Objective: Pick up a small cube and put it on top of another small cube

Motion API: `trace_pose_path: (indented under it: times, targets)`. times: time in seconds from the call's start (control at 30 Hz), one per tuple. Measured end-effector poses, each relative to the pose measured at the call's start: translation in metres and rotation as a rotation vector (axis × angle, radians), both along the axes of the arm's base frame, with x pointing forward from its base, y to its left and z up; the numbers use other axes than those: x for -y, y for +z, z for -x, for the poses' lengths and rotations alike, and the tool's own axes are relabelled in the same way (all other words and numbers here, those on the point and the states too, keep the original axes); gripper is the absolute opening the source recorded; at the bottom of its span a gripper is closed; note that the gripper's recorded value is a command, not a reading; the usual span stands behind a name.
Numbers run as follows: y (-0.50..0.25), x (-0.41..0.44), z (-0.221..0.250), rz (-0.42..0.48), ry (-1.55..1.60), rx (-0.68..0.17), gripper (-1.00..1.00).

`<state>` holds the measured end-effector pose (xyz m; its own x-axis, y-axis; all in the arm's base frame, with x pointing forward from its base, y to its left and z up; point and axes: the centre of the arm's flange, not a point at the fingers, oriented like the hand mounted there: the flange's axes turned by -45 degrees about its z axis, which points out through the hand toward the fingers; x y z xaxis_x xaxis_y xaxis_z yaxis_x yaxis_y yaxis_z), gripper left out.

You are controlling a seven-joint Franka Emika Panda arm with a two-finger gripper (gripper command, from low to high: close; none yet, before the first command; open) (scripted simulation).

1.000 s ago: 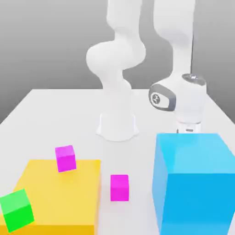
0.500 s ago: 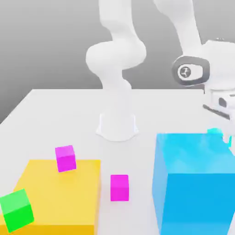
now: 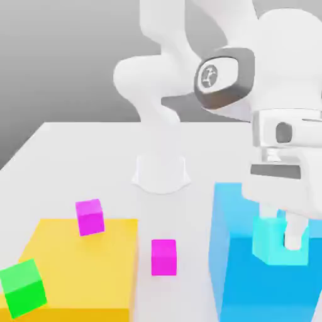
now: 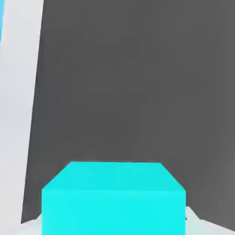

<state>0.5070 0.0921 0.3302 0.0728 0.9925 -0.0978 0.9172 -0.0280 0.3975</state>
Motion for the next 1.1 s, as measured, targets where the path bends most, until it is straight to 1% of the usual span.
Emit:
trace_pose_path:
  times: [0.17,0.37,0.43,0.5,0.67,0.7,0.93,1.1]
  targets:
    - [-0.032,0.057,0.053,-0.065,-0.241,-0.145,-1.00]
    - [-0.076,0.094,0.135,-0.185,-0.504,-0.347,-1.00]
    - [-0.084,0.087,0.147,-0.216,-0.488,-0.366,-1.00]
    - [-0.097,0.084,0.149,-0.231,-0.481,-0.375,-1.00]
    - [-0.135,0.083,0.150,-0.229,-0.480,-0.373,-1.00]
    - [-0.142,0.084,0.151,-0.223,-0.481,-0.370,1.00]
    - [-0.143,0.085,0.151,-0.224,-0.484,-0.369,1.00]
    - [-0.110,0.083,0.149,-0.237,-0.479,-0.376,1.00]
